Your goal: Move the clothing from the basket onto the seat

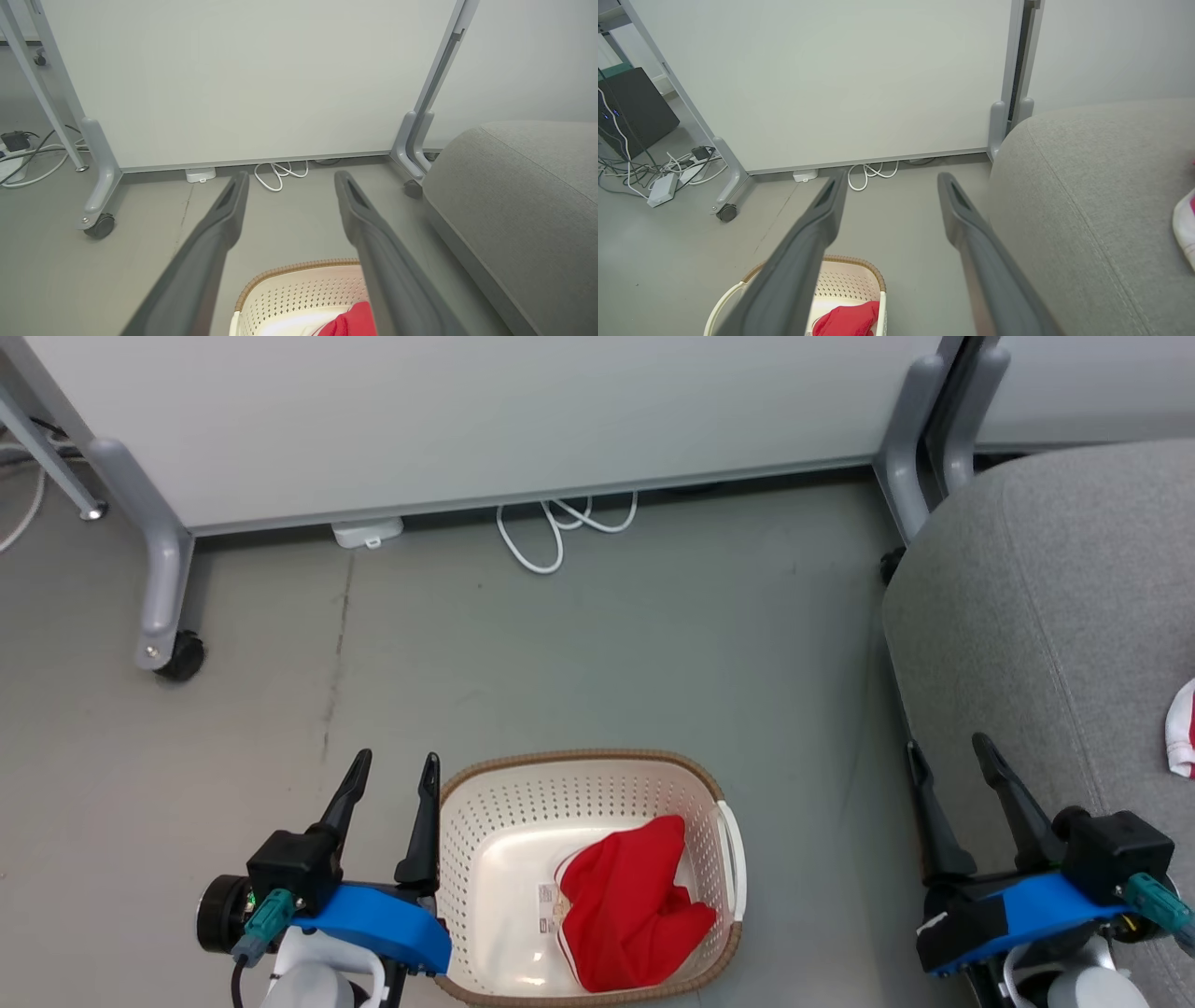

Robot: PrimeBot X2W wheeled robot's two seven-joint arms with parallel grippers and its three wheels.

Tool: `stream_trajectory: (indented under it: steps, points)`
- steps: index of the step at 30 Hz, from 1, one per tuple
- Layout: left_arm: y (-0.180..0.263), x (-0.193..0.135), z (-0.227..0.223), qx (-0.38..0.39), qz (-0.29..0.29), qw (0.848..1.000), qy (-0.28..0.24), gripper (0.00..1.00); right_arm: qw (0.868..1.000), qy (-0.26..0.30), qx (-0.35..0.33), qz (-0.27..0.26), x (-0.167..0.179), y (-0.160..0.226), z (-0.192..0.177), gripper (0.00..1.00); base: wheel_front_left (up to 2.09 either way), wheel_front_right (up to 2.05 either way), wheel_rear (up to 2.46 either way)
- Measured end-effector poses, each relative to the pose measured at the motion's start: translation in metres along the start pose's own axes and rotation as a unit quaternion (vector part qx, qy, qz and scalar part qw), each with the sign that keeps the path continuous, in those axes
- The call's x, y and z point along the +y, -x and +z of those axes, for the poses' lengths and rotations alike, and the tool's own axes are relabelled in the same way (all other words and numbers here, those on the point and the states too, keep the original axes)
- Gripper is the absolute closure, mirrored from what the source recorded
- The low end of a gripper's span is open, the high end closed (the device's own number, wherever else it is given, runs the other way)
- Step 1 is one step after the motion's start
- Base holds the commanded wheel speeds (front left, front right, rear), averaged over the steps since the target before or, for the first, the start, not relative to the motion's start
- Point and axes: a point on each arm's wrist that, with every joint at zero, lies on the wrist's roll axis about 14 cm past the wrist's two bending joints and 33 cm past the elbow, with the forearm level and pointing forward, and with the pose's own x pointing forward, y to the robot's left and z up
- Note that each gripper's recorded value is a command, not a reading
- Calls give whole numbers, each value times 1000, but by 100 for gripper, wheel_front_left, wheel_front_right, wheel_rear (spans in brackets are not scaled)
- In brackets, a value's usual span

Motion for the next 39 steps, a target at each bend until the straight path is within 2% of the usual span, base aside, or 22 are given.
stream_trajectory:
  steps: [9, 18, 28, 34, 39]
  points:
    - [-41, -24, -60, 85, -49, 995, 10, 0, 1000, 7, 16, 10, -5, -39, -20, 0, 0, 0, 0]
    - [-67, -54, -148, 199, -110, 974, 20, 0, 1000, 18, 16, 15, -15, -74, -38, 0, 0, 0, 0]
    - [-68, -80, -244, 318, -187, 930, 2, 0, 998, 31, 53, -8, -41, -84, -80, 0, 0, 0, 0]
    - [-56, -76, -295, 389, -202, 899, -15, 0, 996, 38, 74, -27, -57, -81, -101, 0, 0, 0, 0]
    - [-47, -83, -320, 428, -212, 878, -12, 0, 995, 36, 89, -38, -64, -77, -115, 0, 0, 0, 0]
